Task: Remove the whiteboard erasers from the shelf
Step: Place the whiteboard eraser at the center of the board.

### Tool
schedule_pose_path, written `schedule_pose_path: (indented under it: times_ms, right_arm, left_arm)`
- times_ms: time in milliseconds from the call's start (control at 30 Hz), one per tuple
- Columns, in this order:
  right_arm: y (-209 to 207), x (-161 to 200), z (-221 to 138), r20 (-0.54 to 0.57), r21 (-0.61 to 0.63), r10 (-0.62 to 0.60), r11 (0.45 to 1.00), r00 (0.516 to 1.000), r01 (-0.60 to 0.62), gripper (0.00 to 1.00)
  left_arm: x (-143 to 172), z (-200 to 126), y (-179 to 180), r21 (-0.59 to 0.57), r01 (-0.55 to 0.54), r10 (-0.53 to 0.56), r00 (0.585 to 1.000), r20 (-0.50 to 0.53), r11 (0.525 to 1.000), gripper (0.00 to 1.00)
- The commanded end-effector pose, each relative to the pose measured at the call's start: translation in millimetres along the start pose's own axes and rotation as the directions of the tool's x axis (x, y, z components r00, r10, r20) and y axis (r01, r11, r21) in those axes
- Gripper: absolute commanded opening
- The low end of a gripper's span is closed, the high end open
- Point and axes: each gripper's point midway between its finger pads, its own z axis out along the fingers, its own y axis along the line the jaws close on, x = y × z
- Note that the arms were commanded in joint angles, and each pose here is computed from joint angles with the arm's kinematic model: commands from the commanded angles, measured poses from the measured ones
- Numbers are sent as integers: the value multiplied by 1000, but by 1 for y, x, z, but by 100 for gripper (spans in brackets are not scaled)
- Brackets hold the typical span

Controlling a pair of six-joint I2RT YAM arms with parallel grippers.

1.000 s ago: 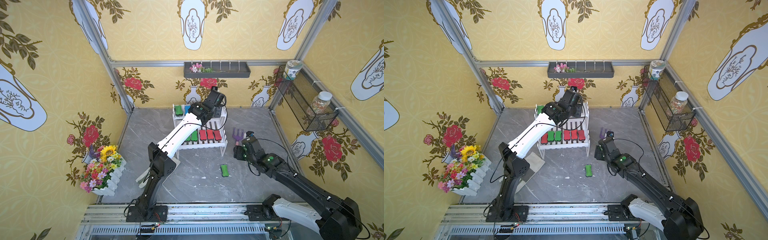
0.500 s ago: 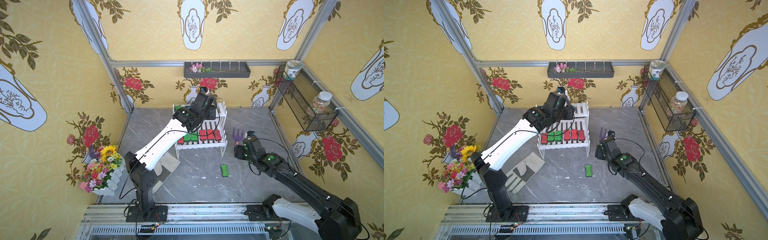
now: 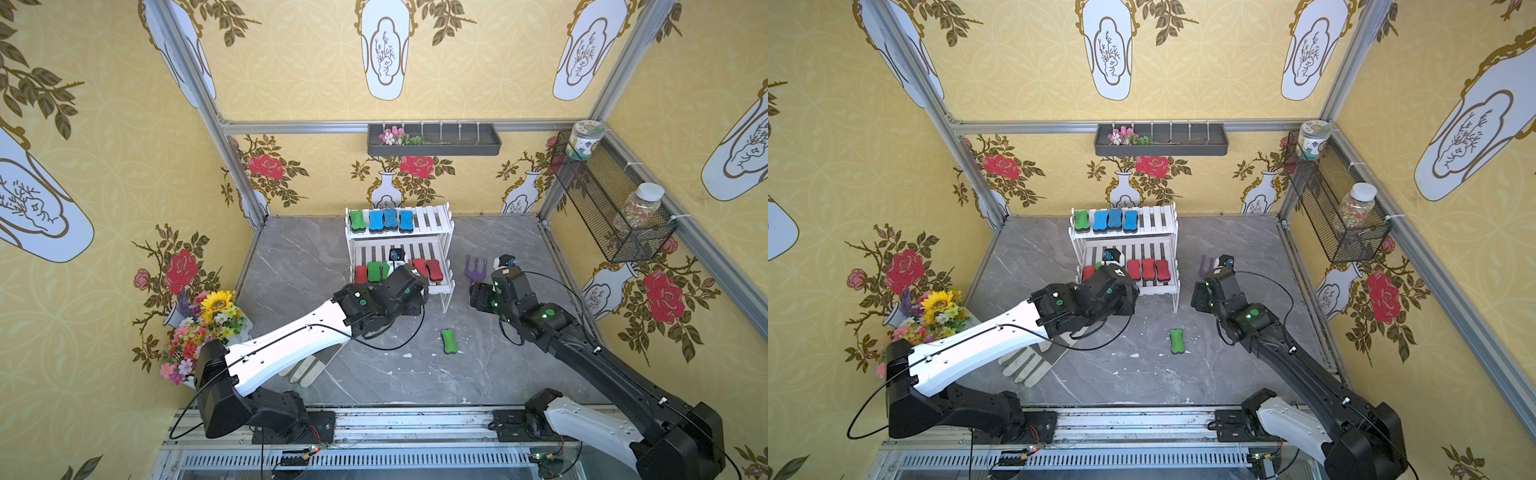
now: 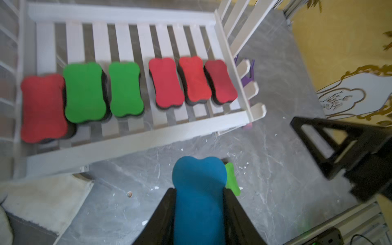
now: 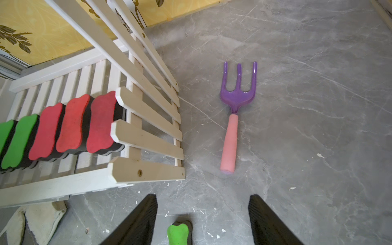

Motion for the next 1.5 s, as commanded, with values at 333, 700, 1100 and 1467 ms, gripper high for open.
schedule_pose_path:
  times_ms: [333, 700, 1100, 1467]
  right_arm:
    - [4, -54, -18, 105, 39, -23, 999, 994, 19, 73]
    - [-11, -68, -25, 128, 94, -7, 996, 992, -5, 73]
    - [-19, -64, -30, 134, 100, 28, 994, 991, -42, 73]
    - [-19, -75, -50, 183, 82, 36, 995, 982, -52, 73]
  left_arm:
    - [81, 110, 1, -30, -59, 54, 985, -163, 998, 33]
    - [121, 130, -19, 58, -61, 76, 949, -307, 996, 30]
    - [128, 92, -8, -55, -150, 128, 950, -285, 987, 32]
    - [133, 94, -1, -116, -156, 119, 954, -274, 981, 32]
